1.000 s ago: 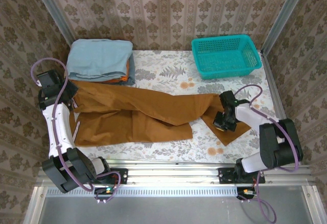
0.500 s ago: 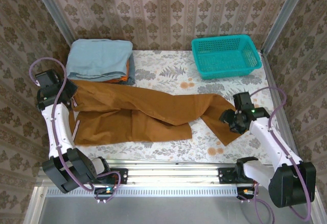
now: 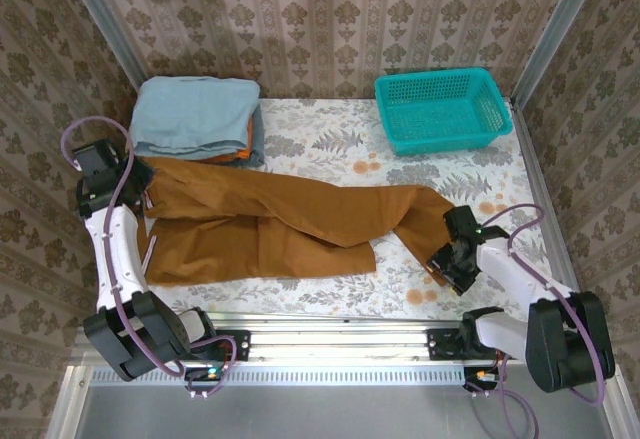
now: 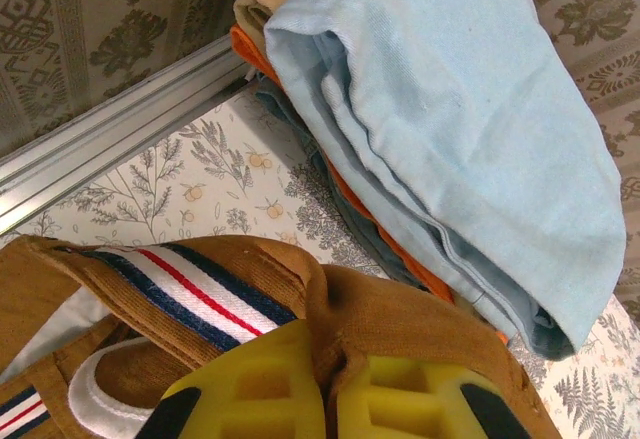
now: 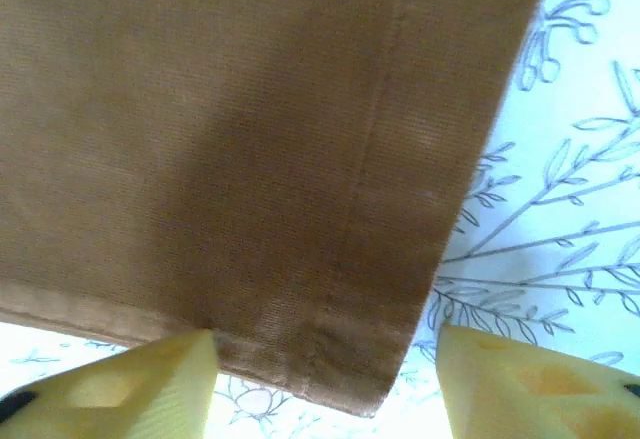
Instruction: Fold and stack the trousers
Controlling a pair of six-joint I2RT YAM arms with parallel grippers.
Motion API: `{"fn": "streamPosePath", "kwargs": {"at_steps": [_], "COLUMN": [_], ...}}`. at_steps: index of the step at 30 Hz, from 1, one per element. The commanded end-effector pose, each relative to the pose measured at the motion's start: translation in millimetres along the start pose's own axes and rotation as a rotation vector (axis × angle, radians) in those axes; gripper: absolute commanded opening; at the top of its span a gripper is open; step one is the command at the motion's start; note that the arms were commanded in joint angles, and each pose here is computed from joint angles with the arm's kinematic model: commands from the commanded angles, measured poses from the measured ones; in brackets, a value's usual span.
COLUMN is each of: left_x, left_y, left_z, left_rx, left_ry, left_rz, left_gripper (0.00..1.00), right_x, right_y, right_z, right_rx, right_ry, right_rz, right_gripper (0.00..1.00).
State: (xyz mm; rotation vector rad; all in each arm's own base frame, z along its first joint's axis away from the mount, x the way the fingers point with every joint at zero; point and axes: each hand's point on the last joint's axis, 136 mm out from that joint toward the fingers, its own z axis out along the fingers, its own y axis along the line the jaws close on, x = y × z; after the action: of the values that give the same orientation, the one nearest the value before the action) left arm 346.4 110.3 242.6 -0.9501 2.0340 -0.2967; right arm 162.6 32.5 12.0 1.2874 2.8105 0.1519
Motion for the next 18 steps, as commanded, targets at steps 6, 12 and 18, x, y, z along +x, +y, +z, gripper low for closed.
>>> {"fn": "streamPosePath", "kwargs": {"at_steps": [6, 12, 18], "left_x": [-16.3, -47.3, -83.7], "left_y": [-17.6, -20.3, -22.6], "left_z": [-4.3, -25.5, -58.8], "left_rx": [0.061, 0.074, 0.073], "left_ry": [-0.045, -0.104, -0.179], "left_rz": [0.001, -0.053, -0.077], "left_gripper": [0.00, 0.00, 0.00], "right_x": [-48.6, -109.3, -159.1], "right_y": [24.2, 27.3, 21.5], "right_z": [-76.4, -188.9, -263.2], "right_rx": [-0.124, -0.220, -0.325], "right_ry": [-0.269, -0.556, -0.722], "right_rz": [-0.010, -0.024, 0.063], "right_gripper": [0.00, 0.00, 0.00]}}
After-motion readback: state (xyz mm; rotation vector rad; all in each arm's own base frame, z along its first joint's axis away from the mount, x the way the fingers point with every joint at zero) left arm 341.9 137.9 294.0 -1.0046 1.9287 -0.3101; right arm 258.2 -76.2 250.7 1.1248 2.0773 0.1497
